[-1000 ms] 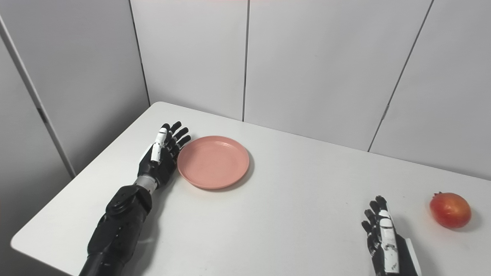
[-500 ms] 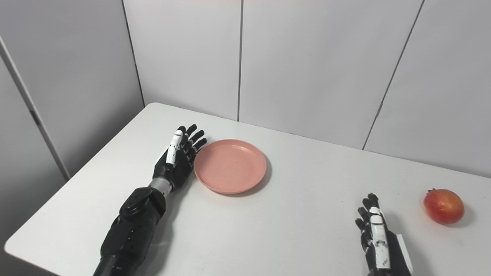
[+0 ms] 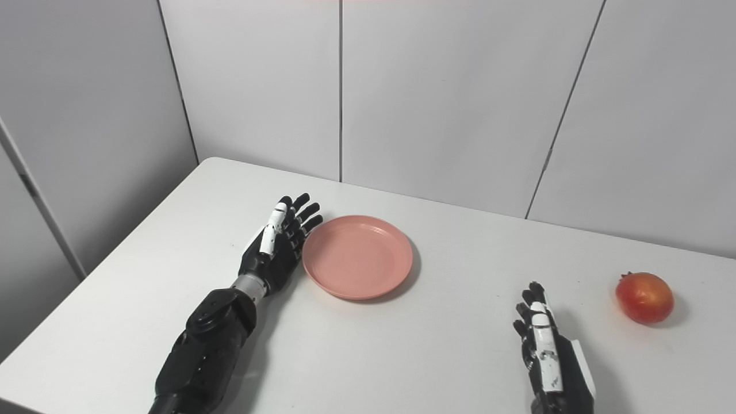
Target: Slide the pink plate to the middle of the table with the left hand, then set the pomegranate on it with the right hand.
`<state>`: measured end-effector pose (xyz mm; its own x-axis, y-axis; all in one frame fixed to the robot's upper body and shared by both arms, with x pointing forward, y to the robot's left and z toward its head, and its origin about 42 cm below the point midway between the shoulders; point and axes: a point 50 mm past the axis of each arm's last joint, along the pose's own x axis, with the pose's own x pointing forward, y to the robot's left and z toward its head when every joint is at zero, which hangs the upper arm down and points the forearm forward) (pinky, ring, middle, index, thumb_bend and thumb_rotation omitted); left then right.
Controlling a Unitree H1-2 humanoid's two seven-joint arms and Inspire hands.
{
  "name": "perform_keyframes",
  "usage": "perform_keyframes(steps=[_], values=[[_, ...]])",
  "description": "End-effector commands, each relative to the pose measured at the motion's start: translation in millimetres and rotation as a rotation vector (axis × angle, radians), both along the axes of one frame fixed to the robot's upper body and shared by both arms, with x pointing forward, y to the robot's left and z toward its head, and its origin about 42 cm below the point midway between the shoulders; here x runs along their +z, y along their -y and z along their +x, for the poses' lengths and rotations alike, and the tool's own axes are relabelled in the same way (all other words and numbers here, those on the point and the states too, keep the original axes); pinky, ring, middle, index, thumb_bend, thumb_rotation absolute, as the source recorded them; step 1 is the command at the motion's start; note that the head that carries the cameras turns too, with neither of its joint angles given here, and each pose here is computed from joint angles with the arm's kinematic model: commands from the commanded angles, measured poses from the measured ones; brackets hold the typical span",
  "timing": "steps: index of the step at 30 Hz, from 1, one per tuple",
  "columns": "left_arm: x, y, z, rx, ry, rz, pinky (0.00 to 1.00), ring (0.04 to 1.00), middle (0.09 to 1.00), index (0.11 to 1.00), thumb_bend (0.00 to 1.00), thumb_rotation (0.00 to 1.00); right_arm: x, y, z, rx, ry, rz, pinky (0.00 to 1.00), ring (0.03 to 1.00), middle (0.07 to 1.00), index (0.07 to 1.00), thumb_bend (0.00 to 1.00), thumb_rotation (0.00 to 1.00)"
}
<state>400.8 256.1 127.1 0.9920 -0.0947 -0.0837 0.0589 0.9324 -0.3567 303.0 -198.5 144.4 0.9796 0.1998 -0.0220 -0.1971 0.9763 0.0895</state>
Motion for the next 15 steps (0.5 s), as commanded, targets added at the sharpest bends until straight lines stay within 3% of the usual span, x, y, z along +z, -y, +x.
perform_keyframes(steps=[1,15], values=[[4,14,5,-0.036,-0.017,0.006,0.96,0.949,0.943,0.939,0.39,1.00,19,-6,10,0.010,0.111,0.018,1.00,1.000,1.000,1.000,0.22,1.00],[11,42,-3,-0.127,-0.009,0.013,0.94,0.932,0.934,0.927,0.40,1.00,23,-30,9,-0.041,0.105,0.021,1.00,1.000,1.000,1.000,0.21,1.00]])
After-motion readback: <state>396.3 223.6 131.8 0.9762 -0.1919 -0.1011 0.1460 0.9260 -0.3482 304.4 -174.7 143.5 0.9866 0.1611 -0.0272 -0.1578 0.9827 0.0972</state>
